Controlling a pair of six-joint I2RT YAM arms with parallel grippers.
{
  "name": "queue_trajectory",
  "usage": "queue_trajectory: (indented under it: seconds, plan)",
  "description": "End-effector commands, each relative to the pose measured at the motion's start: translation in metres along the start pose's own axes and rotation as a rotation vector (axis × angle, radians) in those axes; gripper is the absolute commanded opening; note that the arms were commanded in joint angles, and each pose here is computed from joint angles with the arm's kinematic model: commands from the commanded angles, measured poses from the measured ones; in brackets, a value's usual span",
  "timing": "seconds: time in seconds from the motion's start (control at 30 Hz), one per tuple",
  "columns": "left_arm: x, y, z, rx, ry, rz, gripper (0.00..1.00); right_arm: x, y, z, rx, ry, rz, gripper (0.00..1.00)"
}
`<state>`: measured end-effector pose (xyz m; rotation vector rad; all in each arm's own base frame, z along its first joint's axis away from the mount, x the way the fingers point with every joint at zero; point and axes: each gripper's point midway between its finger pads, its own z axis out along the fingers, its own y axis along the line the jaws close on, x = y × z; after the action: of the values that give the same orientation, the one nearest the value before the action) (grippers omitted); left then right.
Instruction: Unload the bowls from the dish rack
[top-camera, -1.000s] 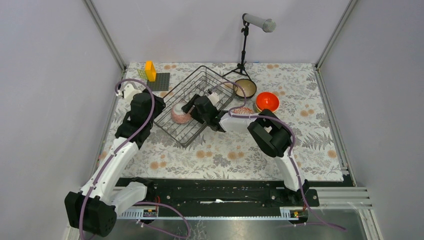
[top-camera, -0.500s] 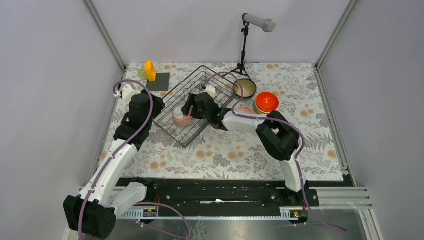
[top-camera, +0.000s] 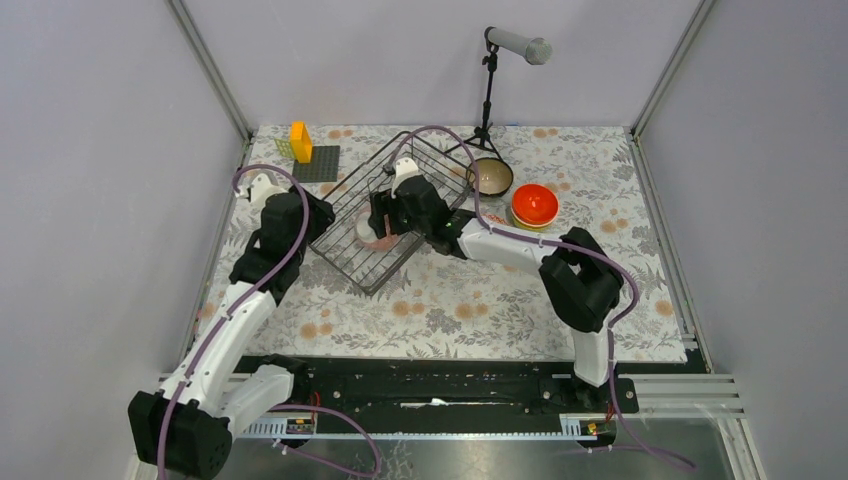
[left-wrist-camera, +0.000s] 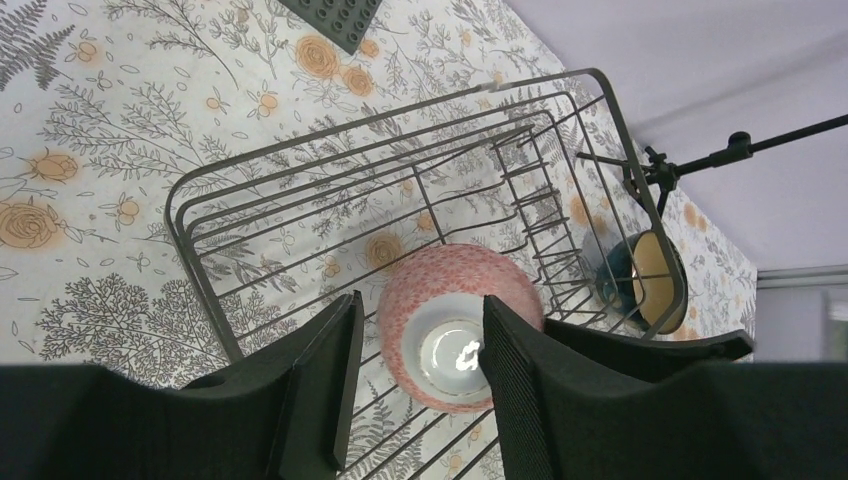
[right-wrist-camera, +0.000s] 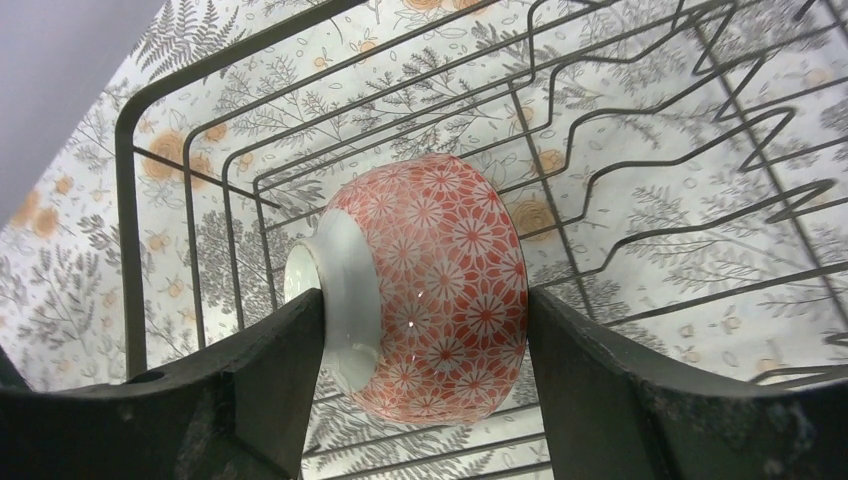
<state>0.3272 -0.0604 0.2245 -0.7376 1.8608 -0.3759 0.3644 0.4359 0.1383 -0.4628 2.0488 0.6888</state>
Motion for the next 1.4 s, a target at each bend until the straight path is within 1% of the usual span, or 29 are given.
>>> queue_trajectory:
  seconds: [0.0,0.1,0.23,0.3,0.4,0.5,0.63,0.83,1.0,1.1,1.2,1.37]
  plan:
    - [-0.002,-0.012,-0.004,0.075,-0.005,-0.01,0.53,-0.051,0.01,-0.028,-0.006,-0.128,-0.127,0.38]
    - [0.004,-0.012,-0.003,0.095,0.012,0.012,0.56,-0.055,0.002,-0.032,0.031,-0.142,-0.116,0.35]
    - [0.015,-0.018,-0.007,0.167,0.045,0.022,0.62,-0.063,-0.001,-0.038,0.001,-0.143,-0.036,0.34]
    - [0.019,-0.021,-0.007,0.198,0.054,0.025,0.65,-0.069,-0.006,-0.041,-0.037,-0.135,0.035,0.34]
    - [0.022,-0.025,-0.007,0.216,0.073,0.028,0.67,-0.078,-0.01,-0.045,-0.144,-0.101,0.169,0.34]
    - [0.024,-0.036,-0.008,0.275,0.106,0.025,0.74,-0.089,-0.022,-0.052,-0.217,-0.085,0.31,0.32]
    - [0.028,-0.057,-0.015,0.418,0.154,-0.019,0.86,-0.1,-0.038,-0.063,-0.249,-0.084,0.414,0.31]
    - [0.033,-0.089,-0.036,0.7,0.215,-0.146,0.98,-0.12,-0.05,-0.083,-0.327,-0.109,0.558,0.3]
    - [0.033,-0.101,-0.044,0.821,0.247,-0.216,0.99,-0.142,-0.048,-0.103,-0.454,-0.147,0.644,0.28]
    - [0.029,-0.113,-0.051,0.901,0.267,-0.239,0.99,-0.149,-0.04,-0.114,-0.516,-0.148,0.646,0.27]
    - [0.019,-0.125,-0.061,0.973,0.248,-0.254,0.99,-0.152,-0.032,-0.123,-0.558,-0.15,0.651,0.28]
    - [0.009,-0.134,-0.065,1.015,0.238,-0.272,0.98,-0.158,-0.02,-0.14,-0.642,-0.164,0.656,0.28]
